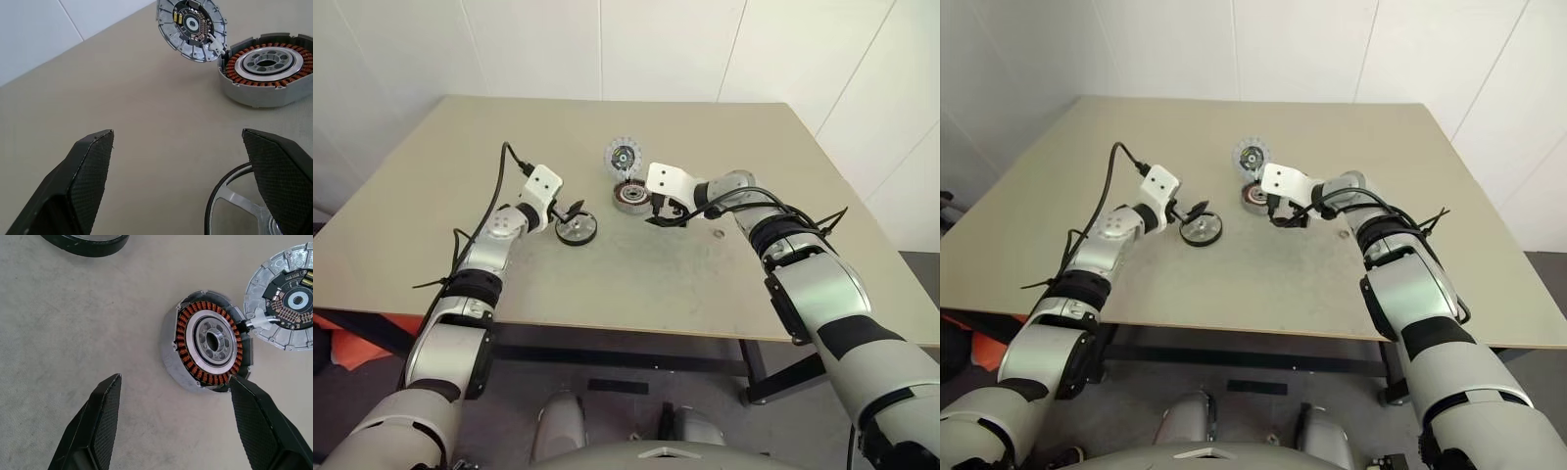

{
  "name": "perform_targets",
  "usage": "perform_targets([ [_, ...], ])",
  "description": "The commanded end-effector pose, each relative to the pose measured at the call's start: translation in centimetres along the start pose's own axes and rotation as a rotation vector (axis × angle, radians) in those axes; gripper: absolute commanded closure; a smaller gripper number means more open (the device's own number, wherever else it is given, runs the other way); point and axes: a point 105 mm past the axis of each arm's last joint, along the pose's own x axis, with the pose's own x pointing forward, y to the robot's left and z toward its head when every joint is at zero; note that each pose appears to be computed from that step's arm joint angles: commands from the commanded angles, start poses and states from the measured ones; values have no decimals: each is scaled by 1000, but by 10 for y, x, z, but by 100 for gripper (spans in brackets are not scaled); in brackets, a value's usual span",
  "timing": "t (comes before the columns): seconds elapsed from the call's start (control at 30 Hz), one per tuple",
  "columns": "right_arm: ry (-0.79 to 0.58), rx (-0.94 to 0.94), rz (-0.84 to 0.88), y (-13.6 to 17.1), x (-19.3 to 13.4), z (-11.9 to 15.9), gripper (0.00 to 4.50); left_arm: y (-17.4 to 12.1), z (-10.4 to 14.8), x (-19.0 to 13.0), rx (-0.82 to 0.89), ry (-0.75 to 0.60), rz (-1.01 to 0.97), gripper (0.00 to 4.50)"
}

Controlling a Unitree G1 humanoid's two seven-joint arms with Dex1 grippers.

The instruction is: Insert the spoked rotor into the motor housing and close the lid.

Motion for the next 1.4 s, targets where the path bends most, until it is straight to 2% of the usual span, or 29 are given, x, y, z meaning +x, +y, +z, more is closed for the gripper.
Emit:
perform_targets([
  [0.03,-39,-30,-73,-18,0,22,57,7,16,-5,10,-54,29,7],
  [0.4,-17,32,-200,-29,8,28,57,-23,11,-13,-18,-48,3,7],
  [1.1,-22,132,-218,-10,27,18,57,-19,6,-24,-17,-14,33,7],
  [1.23,-8,167,-223,-5,28,10,181,-19,6,-24,-17,-14,32,0],
  [1.4,7,188,-234,-1,30,2,181,-19,5,-25,-17,-11,36,0],
])
